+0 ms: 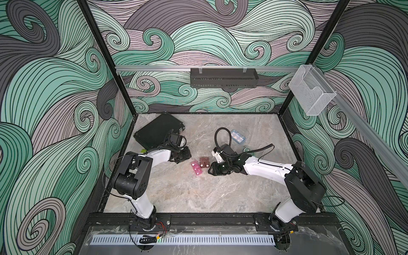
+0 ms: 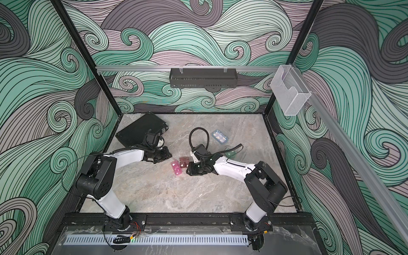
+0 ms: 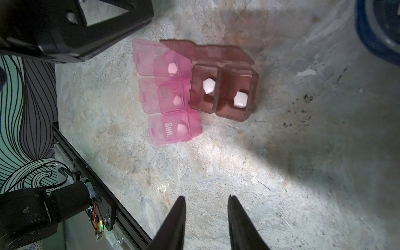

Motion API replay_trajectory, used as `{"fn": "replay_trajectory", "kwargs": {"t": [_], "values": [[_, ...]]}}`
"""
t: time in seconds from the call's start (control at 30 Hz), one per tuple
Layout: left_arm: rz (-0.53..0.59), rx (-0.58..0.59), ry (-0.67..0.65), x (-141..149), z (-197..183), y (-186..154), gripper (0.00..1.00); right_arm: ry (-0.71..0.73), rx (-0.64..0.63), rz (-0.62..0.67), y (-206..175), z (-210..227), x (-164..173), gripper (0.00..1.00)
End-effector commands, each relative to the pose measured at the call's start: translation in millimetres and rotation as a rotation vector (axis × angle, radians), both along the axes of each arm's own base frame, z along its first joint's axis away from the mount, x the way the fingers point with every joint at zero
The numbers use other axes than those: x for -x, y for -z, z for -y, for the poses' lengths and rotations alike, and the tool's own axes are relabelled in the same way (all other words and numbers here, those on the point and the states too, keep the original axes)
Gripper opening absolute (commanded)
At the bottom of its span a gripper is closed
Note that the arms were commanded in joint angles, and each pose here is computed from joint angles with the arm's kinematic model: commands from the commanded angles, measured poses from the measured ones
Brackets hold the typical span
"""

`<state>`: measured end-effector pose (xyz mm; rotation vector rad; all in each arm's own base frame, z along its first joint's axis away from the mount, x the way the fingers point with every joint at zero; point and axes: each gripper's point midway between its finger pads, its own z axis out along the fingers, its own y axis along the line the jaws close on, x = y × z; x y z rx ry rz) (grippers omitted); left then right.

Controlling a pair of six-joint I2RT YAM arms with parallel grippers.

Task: Close pillboxes
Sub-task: Move the pillbox to the center of the board.

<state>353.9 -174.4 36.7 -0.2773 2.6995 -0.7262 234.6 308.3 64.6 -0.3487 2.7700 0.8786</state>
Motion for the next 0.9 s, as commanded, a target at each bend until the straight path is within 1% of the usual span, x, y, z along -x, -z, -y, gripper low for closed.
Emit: {"fn": "replay_trajectory", "kwargs": {"t": [0.0,0.17,0.33,0.43,0.63,0.77,0.87], "values": [[0.0,0.014,0.02,3,3,4,0.16,0.008,-0.036,0.013,-9,1,-2,0.35],[-0.022,0.042,0.03,11,10,11,0.16,0.008,-0.032,0.029,-15,7,-5,0.36],[-0.042,0.035,0.059,24,18,14,0.15,0.019,-0.036,0.047,-22,15,-7,0.37],[-0.051,0.031,0.054,34,19,15,0.15,0.025,-0.035,0.055,-25,21,-6,0.37],[-0.085,0.016,0.013,62,15,17,0.15,0.036,-0.03,0.047,-25,35,-6,0.38],[-0.082,0.044,-0.005,87,24,16,0.14,0.04,-0.022,0.031,-20,43,-7,0.38],[-0.072,0.028,-0.014,102,27,14,0.16,0.044,-0.025,0.01,-15,45,-8,0.39]]}}
